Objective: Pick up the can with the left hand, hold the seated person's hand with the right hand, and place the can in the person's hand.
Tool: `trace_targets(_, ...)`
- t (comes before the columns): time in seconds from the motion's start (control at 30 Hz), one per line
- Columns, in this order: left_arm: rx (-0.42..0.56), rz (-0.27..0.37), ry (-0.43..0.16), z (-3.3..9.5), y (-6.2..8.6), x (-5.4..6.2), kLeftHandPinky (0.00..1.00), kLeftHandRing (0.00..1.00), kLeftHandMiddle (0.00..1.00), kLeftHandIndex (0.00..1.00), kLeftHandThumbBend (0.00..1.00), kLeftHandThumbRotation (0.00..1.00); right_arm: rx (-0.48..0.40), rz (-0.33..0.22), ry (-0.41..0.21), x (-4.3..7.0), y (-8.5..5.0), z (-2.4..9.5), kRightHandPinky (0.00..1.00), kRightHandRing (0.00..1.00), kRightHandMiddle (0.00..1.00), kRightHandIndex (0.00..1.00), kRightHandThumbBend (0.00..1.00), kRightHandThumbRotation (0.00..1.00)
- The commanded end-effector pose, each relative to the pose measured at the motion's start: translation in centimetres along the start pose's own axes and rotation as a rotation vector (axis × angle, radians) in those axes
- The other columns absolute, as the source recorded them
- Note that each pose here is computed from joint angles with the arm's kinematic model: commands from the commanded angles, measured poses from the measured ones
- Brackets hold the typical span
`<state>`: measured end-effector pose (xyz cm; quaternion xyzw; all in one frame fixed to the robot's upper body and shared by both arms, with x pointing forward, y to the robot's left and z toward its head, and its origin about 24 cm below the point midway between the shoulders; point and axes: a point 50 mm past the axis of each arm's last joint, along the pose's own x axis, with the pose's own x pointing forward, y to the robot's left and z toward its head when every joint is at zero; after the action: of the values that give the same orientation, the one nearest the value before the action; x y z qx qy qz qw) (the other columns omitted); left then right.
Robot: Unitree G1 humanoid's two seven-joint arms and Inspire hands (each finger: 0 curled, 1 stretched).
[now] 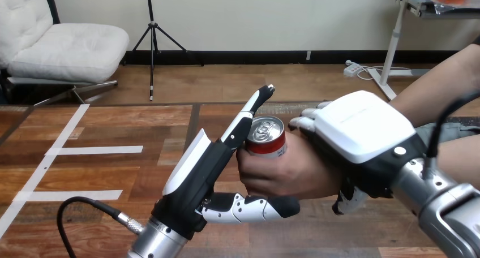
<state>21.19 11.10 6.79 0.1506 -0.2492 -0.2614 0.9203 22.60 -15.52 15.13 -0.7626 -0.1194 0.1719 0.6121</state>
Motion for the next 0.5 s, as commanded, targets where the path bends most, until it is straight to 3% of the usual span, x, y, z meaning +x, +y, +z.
trace_targets(0.0, 0.024, -0.072, -0.153, 2.0, -0.9, 2.0, 1.0, 1.0, 1.0, 1.0, 1.0, 0.62, 0.066, -0.169, 0.057, -0.8, -1.4, -0.6, 0.77, 0.88, 0.89, 0.85, 1.0, 0.08)
trace_targets(0.27, 0.017, -0.062, -0.137, 1.9, -0.7, 1.6, 1.0, 1.0, 1.0, 1.0, 1.0, 0.62, 0.187, -0.322, 0.085, -2.1, -1.3, -0.4, 0.8, 0.9, 0.91, 0.86, 1.0, 0.07)
trace_targets(0.47, -0.022, -0.038, -0.14, 1.8, -0.6, 1.3, 1.0, 1.0, 1.0, 1.0, 1.0, 0.62, 0.299, -0.521, 0.078, -3.1, -0.9, -0.1, 0.82, 0.92, 0.91, 0.86, 1.0, 0.05)
